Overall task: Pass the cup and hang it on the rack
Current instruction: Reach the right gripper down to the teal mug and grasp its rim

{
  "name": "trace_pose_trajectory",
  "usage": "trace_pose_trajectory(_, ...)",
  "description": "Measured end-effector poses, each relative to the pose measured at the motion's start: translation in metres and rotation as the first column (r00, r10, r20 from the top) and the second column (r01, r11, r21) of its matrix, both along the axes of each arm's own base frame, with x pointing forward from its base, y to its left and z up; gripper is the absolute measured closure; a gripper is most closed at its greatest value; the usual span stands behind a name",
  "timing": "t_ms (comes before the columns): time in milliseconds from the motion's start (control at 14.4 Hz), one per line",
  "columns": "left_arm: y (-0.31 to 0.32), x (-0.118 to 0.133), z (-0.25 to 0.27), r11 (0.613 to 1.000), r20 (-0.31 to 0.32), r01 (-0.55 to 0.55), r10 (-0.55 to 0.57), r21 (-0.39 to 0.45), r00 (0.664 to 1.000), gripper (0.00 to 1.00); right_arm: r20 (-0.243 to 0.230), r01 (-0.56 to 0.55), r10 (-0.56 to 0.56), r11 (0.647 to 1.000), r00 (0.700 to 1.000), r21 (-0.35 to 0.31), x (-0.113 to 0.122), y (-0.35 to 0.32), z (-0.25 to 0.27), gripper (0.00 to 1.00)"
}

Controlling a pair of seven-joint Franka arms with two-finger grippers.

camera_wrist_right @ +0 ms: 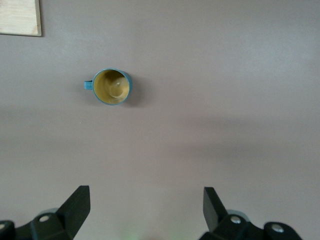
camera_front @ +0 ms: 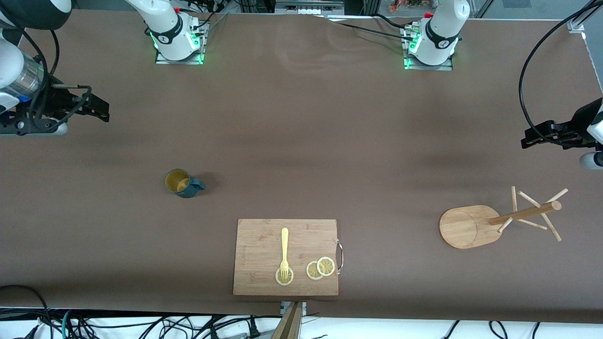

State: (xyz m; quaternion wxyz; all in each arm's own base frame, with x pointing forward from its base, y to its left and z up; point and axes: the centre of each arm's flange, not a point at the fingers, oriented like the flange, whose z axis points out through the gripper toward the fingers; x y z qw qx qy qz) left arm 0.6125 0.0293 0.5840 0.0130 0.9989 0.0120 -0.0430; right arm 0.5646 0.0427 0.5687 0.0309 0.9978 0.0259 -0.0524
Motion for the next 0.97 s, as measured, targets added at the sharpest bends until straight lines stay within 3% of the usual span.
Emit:
trace_pose_trajectory(208, 0.000, 0.000, 0.000, 1.000, 0.000, 0.000, 0.000, 0.000, 1.000, 0.00, -0.014, -0.004, 0.004, 1.000, 1.000, 0.001, 0.004, 0.001, -0.011, 0.00)
trace_pose_trajectory(416, 0.003, 0.000, 0.000, 1.000, -0.001, -0.005, 0.005, 0.000, 1.000, 0.00, 0.005, -0.008, 0.008, 1.000, 1.000, 0.013, 0.008, 0.003, -0.038, 0.00)
trace_pose_trajectory(625, 0.004, 0.000, -0.001, 1.000, -0.001, -0.006, 0.006, 0.000, 1.000, 0.00, 0.031, -0.012, 0.011, 1.000, 0.999, 0.026, 0.010, 0.005, -0.103, 0.00)
trace_pose_trajectory(972, 0.004, 0.000, -0.001, 1.000, -0.001, -0.006, 0.006, 0.000, 1.000, 0.00, 0.018, -0.012, 0.012, 0.999, 1.000, 0.034, 0.009, 0.006, -0.193, 0.00)
